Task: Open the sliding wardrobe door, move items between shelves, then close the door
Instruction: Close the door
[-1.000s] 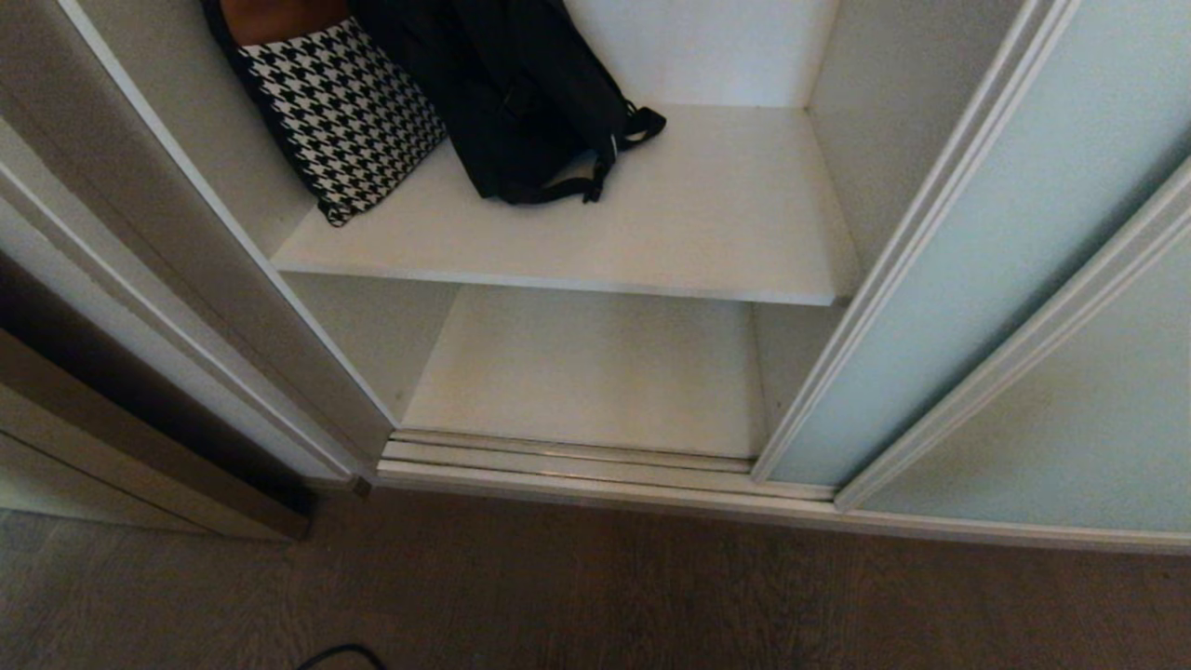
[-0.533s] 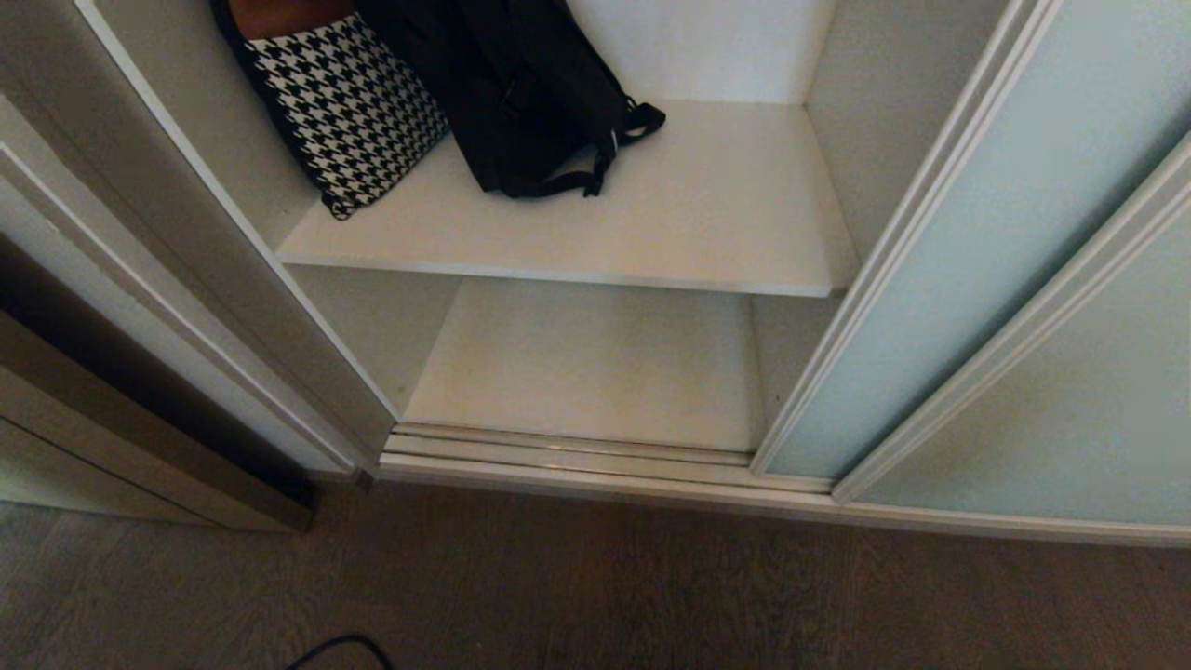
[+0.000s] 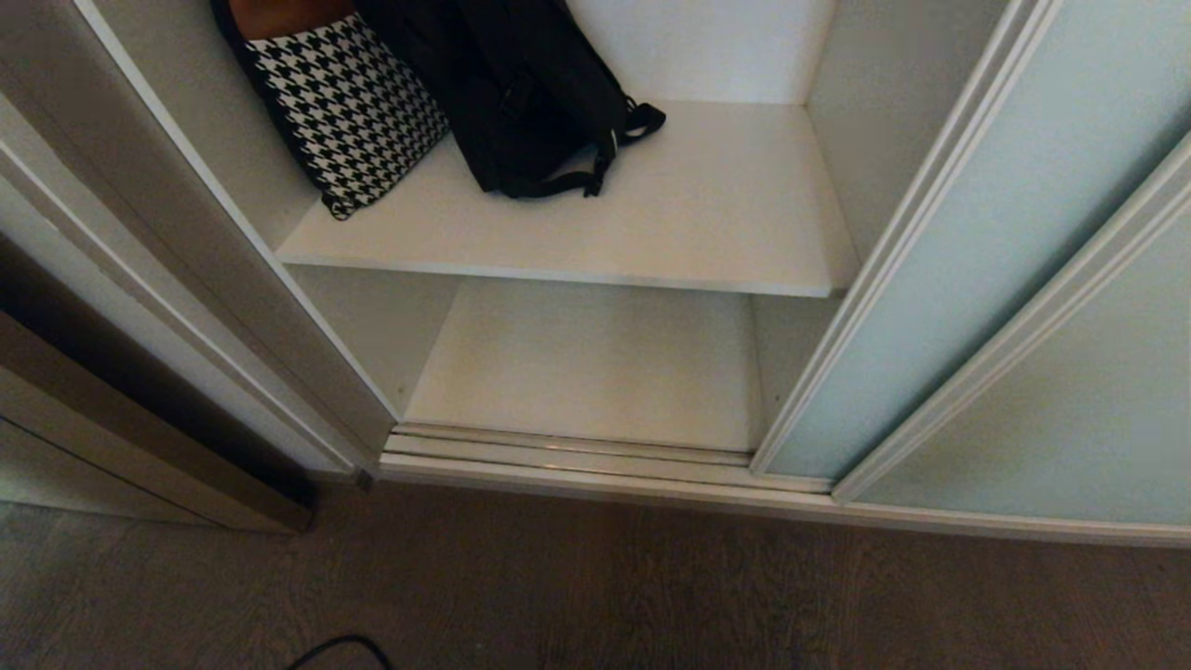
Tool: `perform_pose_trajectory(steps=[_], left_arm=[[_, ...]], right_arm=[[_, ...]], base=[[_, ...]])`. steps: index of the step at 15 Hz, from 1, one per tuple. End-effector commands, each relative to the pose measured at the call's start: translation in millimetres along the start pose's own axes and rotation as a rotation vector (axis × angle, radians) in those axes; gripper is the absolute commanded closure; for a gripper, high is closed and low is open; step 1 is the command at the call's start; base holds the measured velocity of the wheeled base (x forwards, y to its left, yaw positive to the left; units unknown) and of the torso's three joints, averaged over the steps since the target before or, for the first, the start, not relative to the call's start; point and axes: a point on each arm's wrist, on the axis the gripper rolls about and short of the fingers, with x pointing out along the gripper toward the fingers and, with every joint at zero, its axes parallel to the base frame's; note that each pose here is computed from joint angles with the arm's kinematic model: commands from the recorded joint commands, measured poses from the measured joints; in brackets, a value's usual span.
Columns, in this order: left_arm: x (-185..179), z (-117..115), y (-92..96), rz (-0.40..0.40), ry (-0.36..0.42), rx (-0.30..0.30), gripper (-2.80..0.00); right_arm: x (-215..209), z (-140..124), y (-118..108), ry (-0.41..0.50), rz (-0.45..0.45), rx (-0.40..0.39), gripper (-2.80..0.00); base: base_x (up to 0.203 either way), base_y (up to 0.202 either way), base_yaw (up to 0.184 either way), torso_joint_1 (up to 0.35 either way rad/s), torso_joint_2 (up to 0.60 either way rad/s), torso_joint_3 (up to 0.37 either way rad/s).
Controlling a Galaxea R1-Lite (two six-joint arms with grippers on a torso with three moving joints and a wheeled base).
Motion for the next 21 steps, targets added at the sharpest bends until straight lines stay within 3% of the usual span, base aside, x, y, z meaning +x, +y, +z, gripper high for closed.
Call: perform_pose_trajectory(steps=[1,9,13,16,21], left_arm=[[0,0,0.0,0.000,0.004,0.000,0.00],[0,0,0.0,0.000,0.004,0.000,0.00],[0,0,0.0,-0.001,0.003,0.000,0.00],[0,0,0.0,-0.002,0.004,0.000,0.00],[0,0,0.0,-0.001,0.002,0.000,0.00]], right_arm=[[0,0,0,-0.004,0.001,0.000,0.00],[-3,7,0,-0.010,-0.015,-0.008,0.00],[-39,70,0,-0.048,-0.028,0.032,0.00],[-70,126,2,-0.079,0.010,0.051,0.00],[-55,224,2,-0.017,0.052,0.103,0.00]], base=[[0.000,0.000,0.000,0.000,0.00,0.000],[0.000,0.000,0.000,0.000,0.00,0.000],[0.000,0.000,0.000,0.000,0.00,0.000],[0.000,0.000,0.000,0.000,0.00,0.000],[0.000,0.000,0.000,0.000,0.00,0.000]])
